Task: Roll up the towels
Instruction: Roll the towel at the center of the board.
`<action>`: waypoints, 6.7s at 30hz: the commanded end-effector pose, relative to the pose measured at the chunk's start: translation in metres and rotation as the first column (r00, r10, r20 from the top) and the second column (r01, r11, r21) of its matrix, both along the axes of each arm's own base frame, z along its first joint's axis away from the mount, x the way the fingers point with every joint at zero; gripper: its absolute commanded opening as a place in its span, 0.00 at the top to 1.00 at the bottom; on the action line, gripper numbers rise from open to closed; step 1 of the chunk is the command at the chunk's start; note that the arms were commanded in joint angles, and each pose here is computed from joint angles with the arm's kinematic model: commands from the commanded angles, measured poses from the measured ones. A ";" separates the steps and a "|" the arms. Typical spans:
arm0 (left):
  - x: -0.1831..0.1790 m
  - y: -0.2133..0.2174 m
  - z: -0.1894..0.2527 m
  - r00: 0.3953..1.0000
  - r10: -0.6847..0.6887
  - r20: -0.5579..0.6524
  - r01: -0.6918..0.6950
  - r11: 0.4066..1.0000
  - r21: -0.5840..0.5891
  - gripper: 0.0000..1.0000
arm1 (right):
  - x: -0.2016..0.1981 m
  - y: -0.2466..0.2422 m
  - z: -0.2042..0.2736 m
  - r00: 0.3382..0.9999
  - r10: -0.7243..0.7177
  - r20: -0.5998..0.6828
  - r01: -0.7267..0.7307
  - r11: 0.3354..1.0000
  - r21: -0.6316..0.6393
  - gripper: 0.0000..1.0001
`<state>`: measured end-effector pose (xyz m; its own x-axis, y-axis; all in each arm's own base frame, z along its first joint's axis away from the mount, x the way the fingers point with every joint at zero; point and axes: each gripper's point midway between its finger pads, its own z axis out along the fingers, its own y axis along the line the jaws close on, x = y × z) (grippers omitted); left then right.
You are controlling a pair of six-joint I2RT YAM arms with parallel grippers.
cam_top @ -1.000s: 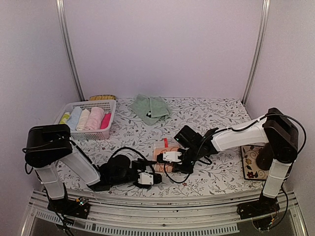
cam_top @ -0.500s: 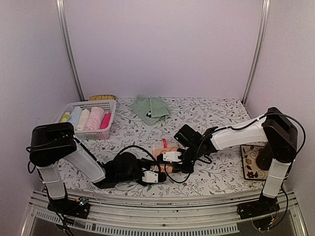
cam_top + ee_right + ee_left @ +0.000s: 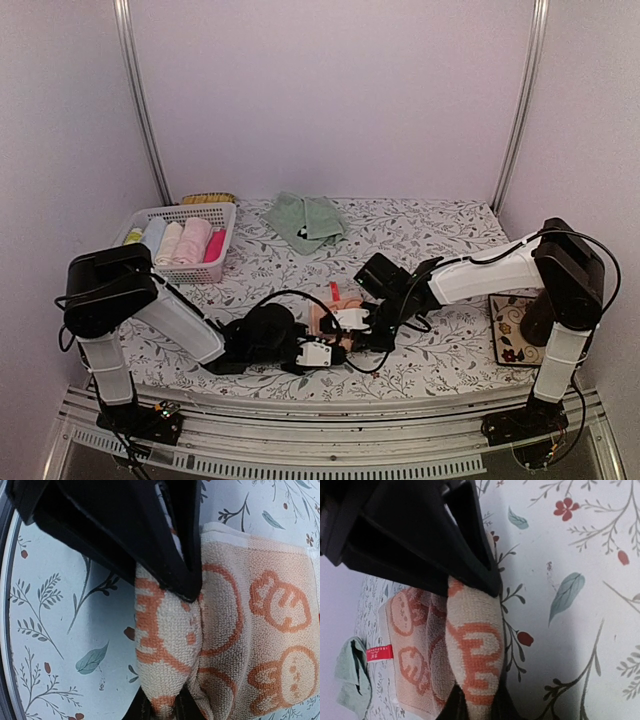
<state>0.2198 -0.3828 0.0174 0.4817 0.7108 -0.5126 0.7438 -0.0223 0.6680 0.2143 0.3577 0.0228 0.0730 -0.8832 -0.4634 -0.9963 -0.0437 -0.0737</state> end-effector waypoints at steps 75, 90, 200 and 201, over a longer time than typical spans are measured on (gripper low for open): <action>0.041 0.016 -0.021 0.106 0.038 -0.994 -0.307 0.952 0.003 0.95 | 0.049 -0.001 0.010 0.624 0.094 0.776 -0.160 0.987 0.008 0.37; 0.042 0.021 -0.023 0.112 0.045 -0.993 -0.308 0.951 0.008 0.82 | 0.063 -0.003 -0.013 0.755 0.065 0.653 -0.070 0.997 -0.018 0.73; -0.006 0.003 -0.037 0.593 0.190 -0.783 -0.114 0.982 0.152 0.85 | 0.041 -0.072 0.166 0.725 -0.487 0.486 0.120 0.785 0.608 0.01; -0.005 0.002 -0.037 0.575 0.194 -0.795 -0.114 0.981 0.157 0.85 | 0.039 -0.069 0.158 0.726 -0.453 0.518 0.097 0.812 0.575 0.01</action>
<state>0.2288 -0.4013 0.0198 -0.0690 0.7133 -0.6975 0.9966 0.0805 -0.0163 0.2586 0.2771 0.1822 0.1968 -0.5704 -0.7975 -0.6882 0.4989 -0.5267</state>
